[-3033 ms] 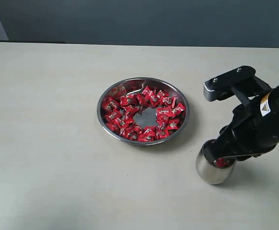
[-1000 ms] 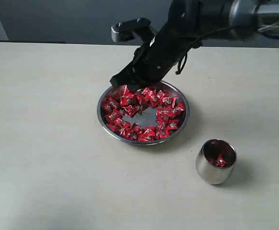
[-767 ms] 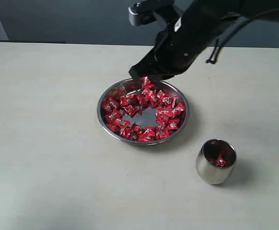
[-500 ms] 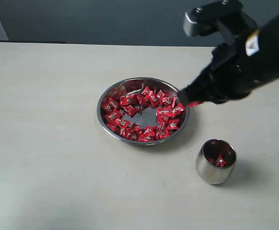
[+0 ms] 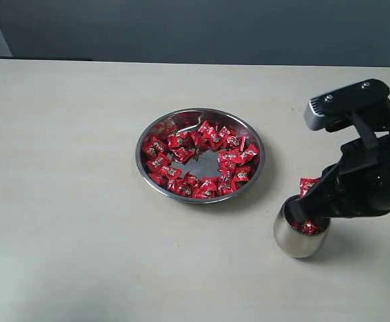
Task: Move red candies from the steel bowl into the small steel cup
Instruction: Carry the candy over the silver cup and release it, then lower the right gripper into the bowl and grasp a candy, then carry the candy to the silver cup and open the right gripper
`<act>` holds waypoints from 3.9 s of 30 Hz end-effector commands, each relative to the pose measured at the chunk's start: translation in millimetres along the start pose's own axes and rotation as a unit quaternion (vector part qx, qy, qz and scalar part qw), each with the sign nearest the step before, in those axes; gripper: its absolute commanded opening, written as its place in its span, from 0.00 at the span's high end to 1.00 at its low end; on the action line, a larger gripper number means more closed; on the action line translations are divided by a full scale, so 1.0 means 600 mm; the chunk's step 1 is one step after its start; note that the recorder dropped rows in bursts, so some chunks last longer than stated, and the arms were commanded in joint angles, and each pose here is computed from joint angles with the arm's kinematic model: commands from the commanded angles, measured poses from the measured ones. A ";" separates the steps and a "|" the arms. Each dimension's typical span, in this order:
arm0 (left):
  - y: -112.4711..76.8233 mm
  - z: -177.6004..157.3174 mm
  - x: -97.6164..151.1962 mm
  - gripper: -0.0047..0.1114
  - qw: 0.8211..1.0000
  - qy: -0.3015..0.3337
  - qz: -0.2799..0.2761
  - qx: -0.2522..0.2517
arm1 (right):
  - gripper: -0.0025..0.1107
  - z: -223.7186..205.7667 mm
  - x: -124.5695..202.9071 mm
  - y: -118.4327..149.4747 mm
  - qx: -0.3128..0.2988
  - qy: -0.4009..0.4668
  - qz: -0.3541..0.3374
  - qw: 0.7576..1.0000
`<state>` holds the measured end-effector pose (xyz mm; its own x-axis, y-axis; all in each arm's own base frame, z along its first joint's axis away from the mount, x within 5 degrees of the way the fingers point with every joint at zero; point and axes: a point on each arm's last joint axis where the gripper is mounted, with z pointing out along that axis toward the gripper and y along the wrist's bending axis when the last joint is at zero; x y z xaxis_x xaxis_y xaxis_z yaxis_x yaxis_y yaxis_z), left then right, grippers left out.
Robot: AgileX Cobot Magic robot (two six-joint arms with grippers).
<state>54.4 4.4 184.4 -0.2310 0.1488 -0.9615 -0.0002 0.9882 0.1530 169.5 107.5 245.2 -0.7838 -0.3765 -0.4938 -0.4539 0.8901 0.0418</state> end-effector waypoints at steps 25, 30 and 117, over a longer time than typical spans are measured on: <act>0.000 -0.001 -0.002 0.96 1.000 -0.006 -0.002 0.000 | 0.67 0.069 -0.016 -0.009 0.041 0.031 -0.016 0.999; 0.000 -0.001 -0.002 0.96 1.000 -0.006 -0.003 0.000 | 0.66 0.048 -0.079 0.004 0.009 -0.070 -0.012 0.997; 0.000 -0.001 -0.002 0.96 1.000 -0.006 -0.002 0.000 | 0.98 0.043 -0.176 0.042 -0.072 -0.037 -0.094 0.992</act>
<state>54.4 4.4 184.4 -0.2310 0.1488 -0.9615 -0.0002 0.9882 0.1530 279.9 193.8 261.0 -0.6662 -0.5393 -0.5151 -0.6571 0.7511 0.0634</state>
